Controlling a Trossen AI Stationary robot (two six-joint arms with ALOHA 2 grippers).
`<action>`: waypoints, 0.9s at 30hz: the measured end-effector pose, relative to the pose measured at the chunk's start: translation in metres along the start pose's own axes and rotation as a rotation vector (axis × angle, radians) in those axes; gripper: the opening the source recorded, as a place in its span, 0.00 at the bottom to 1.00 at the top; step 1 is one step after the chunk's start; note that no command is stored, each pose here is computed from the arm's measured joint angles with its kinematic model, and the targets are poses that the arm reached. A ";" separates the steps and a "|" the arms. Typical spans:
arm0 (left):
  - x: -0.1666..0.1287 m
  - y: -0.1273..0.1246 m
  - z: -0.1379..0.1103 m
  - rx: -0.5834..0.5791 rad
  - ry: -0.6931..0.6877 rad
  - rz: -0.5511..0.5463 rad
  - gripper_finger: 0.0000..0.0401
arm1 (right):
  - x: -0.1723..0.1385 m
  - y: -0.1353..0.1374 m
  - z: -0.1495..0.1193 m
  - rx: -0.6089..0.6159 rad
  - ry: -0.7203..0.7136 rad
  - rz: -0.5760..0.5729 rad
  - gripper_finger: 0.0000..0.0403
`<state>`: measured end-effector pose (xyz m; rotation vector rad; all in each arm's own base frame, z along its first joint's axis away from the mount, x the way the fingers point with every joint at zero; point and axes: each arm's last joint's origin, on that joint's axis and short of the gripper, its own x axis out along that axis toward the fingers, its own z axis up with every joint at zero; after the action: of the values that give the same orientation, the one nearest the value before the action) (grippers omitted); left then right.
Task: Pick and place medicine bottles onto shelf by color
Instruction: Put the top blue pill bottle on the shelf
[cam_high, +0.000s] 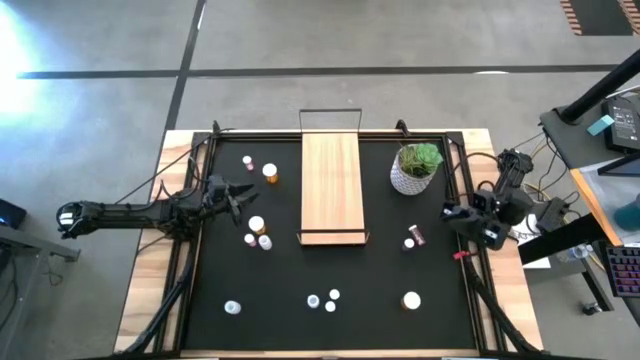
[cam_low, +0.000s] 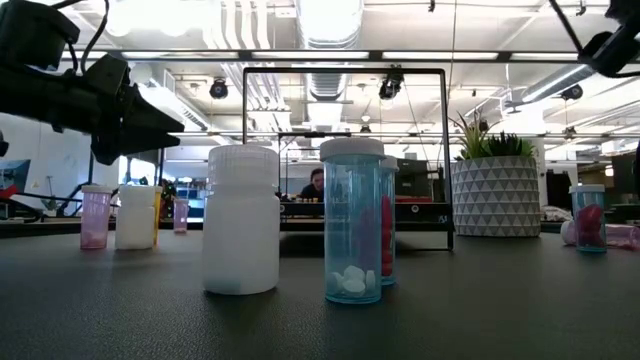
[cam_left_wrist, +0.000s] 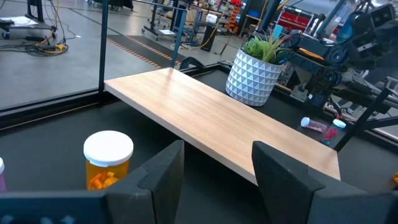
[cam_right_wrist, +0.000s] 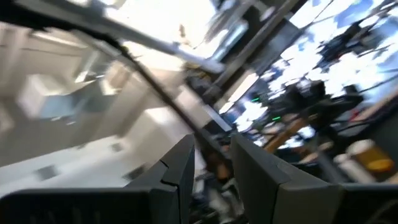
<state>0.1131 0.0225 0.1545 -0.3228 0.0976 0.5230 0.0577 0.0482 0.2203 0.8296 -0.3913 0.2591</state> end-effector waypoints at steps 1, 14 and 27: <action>0.000 0.000 0.000 0.000 0.000 0.000 0.43 | 0.000 0.000 0.000 -0.005 -0.008 -0.023 0.24; 0.000 0.000 0.000 0.000 0.000 0.000 0.43 | 0.026 0.033 0.042 -0.126 -0.086 -0.329 0.24; 0.000 0.000 0.000 0.000 0.000 0.000 0.43 | 0.051 0.058 0.048 -0.229 0.031 -0.667 0.24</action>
<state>0.1131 0.0225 0.1545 -0.3227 0.0978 0.5229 0.0706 0.0527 0.3102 0.6871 -0.0957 -0.3870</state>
